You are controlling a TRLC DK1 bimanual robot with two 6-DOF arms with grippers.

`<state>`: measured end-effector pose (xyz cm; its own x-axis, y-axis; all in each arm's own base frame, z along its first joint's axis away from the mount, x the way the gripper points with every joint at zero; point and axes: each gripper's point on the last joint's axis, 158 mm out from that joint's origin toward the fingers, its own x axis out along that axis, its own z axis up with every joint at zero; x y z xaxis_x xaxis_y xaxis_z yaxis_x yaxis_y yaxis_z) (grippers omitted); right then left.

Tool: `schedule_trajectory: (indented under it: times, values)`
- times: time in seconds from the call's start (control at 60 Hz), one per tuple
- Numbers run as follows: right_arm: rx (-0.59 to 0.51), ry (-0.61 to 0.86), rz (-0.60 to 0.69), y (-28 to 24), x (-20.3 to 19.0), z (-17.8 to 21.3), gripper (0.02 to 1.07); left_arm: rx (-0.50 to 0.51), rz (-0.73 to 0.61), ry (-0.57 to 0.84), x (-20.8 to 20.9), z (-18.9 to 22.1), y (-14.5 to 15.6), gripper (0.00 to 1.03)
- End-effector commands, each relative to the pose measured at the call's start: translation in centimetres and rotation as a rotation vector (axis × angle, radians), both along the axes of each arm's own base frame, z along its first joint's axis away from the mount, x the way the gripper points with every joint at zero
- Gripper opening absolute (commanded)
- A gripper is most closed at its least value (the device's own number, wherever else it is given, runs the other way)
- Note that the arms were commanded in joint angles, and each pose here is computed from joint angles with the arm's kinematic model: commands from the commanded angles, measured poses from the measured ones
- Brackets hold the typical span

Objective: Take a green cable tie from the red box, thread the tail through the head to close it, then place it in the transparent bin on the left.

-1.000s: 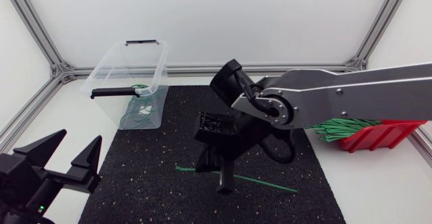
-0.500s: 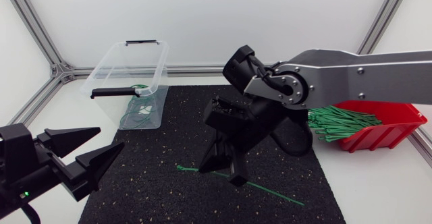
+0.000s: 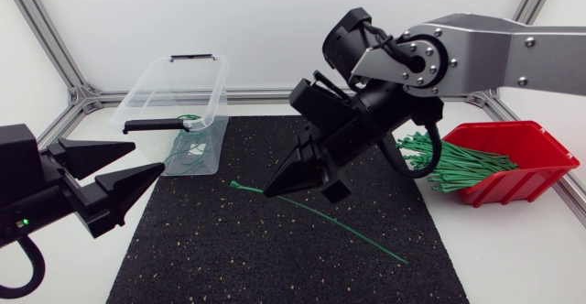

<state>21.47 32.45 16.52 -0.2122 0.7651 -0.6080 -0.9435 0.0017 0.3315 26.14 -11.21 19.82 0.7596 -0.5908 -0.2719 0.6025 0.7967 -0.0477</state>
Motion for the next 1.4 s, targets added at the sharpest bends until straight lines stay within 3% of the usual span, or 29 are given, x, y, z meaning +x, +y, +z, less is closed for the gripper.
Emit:
schedule_trajectory:
  times: [0.0, 0.15, 0.417, 1.0, 1.183, 1.383]
  values:
    - [0.022, 0.028, -0.011, 0.0, 0.8, 0.8, 0.08, 0.037, -0.039, -0.058, 0.1, 1.2, -0.8, 0.91]
    - [0.038, 0.038, -0.013, 0.1, 1.3, 1.0, 0.08, 0.06, -0.081, -0.097, -0.4, 1.0, -2.5, 0.96]
    - [0.042, 0.046, -0.017, 0.1, 1.9, 0.8, 0.08, 0.133, -0.066, -0.04, 0.5, -0.6, -3.5, 0.97]
    - [0.165, 0.162, 0.042, 1.4, 1.8, 2.9, 0.08, 0.053, -0.26, -0.192, -0.3, 2.2, -8.2, 0.98]
    - [0.2, 0.167, 0.047, 0.8, 2.5, 4.2, 0.08, 0.06, -0.352, -0.221, -0.7, 2.1, -9.7, 0.91]
    - [0.226, 0.198, 0.052, 0.8, 3.3, 4.1, 0.08, 0.047, -0.395, -0.255, -0.7, 1.9, -10.9, 0.98]
